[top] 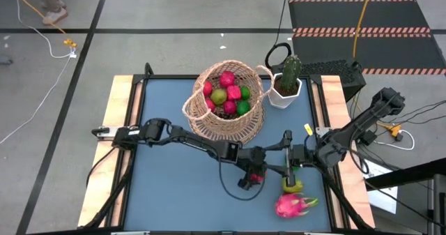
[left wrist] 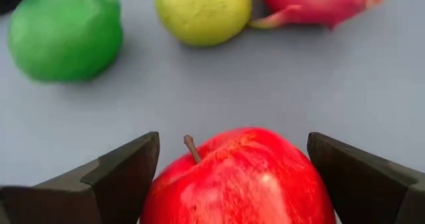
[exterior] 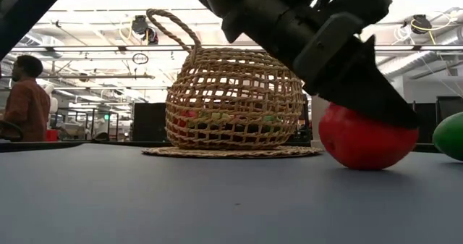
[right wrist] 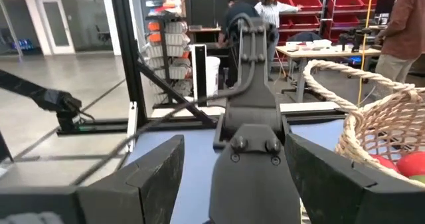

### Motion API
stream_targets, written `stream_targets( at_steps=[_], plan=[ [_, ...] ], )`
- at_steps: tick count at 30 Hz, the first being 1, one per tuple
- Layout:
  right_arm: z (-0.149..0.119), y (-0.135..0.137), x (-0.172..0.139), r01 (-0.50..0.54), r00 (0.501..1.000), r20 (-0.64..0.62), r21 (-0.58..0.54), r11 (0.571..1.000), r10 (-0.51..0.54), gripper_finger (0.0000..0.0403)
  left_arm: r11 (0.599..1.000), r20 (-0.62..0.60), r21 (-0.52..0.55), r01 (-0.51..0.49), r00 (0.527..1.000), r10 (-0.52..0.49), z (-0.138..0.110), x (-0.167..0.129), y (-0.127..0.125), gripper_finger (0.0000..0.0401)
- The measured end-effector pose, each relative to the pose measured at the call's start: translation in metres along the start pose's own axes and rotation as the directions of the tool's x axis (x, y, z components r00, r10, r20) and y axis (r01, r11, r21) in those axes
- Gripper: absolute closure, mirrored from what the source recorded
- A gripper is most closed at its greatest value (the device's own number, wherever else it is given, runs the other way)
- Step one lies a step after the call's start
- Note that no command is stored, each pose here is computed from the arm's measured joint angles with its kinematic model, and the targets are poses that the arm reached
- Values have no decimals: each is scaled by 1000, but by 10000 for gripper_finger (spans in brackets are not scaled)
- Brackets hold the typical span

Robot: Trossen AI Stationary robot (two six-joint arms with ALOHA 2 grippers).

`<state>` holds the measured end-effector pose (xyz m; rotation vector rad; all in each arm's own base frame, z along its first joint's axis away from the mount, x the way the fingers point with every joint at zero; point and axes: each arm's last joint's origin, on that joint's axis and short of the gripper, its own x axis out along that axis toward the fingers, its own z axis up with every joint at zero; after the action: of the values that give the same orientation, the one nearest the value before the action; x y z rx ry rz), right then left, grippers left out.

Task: Build produce basket
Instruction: Put the red apple into the brown basket

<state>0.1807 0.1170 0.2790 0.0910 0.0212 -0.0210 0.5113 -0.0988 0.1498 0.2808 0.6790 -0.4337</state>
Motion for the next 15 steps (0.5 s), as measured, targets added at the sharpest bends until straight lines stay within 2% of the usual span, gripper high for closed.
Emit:
stream_targets(
  at_steps=[6, 9, 12, 15],
  plan=[
    [-3, 2, 3, 1, 1000, -7, -36, 999, -1, 149, 984, -75, -165, -69, 996, 58, -4, -1, 0, 23],
    [-3, 2, 3, 1, 1000, -7, -36, 999, -1, 149, 968, -106, -220, -116, 990, 94, -11, 0, -2, 42],
    [-3, 2, 3, 0, 1000, -5, -36, 999, -1, 149, 958, -129, -243, -151, 984, 122, -15, 2, -6, 84],
    [-3, 2, 3, 0, 1000, -2, -35, 999, 0, 149, 959, -125, -243, -147, 985, 120, -13, 1, -9, 91]
  ],
)
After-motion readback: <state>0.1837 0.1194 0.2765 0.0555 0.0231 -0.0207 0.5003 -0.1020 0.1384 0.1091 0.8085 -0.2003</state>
